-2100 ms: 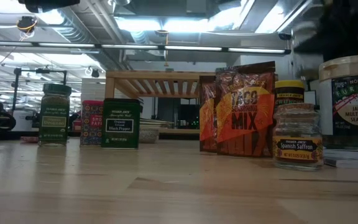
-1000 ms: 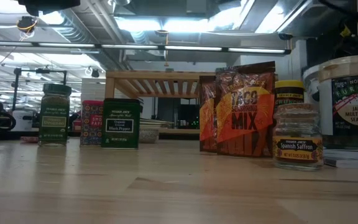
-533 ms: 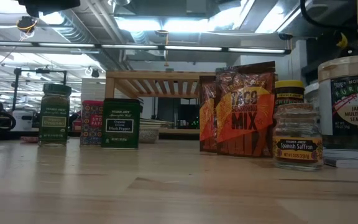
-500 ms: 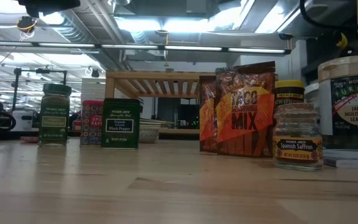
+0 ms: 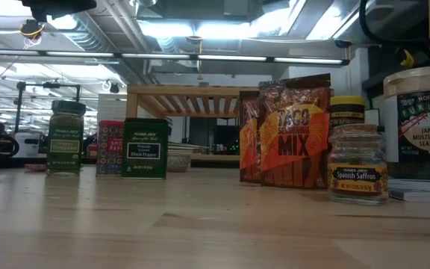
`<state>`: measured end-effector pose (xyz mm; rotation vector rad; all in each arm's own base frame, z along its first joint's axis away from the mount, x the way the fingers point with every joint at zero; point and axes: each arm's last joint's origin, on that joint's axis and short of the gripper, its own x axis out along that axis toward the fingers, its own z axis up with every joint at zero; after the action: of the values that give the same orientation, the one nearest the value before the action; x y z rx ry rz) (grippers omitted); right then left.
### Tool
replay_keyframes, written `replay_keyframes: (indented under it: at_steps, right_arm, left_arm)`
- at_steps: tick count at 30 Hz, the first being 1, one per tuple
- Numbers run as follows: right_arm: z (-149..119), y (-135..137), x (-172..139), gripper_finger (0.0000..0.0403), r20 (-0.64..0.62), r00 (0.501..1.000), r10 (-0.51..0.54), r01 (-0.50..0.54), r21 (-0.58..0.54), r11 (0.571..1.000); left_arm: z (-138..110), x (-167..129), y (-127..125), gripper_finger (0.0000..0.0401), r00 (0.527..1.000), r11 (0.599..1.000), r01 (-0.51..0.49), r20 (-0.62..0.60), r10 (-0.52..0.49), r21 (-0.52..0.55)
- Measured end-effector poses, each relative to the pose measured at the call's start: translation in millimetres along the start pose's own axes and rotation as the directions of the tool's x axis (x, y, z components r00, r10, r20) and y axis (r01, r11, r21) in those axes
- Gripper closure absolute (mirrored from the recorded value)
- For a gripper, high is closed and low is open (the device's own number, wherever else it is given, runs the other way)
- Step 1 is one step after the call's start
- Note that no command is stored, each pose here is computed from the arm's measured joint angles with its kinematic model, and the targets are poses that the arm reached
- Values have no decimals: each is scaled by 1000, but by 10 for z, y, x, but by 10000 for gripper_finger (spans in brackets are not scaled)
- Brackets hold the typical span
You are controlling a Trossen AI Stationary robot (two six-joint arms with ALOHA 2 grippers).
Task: Shelf spices
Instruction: Remove the white seasoning bottle from the shelf
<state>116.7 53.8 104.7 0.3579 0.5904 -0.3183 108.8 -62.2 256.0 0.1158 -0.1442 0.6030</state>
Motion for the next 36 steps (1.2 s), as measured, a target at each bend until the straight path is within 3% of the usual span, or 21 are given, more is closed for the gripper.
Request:
replay_keyframes:
  at_steps: [13, 19, 28, 33, 36]
  right_arm:
    - [5, 2, -1, 155, 6, 1000, -2, 2, 2, 1000]
    - [19, 1, -1, 155, 40, 999, -24, 24, 8, 1000]
    - [108, 83, -10, 155, 125, 991, 38, -39, 4, 999]
    - [141, 87, -16, 155, 186, 983, 5, -9, 22, 1000]
    - [148, 84, -18, 155, 203, 979, -12, 7, 27, 1000]
  left_arm:
    - [0, 0, 1, 61, 1000, 1000, -3, -2, 3, 1]
    - [-1, 0, 1, 61, 1000, 1000, -3, -2, 3, 1]
    - [-1, 0, -1, 61, 1000, 1000, -2, -3, 2, 3]
    - [-2, 0, -1, 61, 1000, 1000, -2, -3, 2, -5]
    - [-2, 0, 0, 61, 1000, 999, -2, -3, 2, 45]
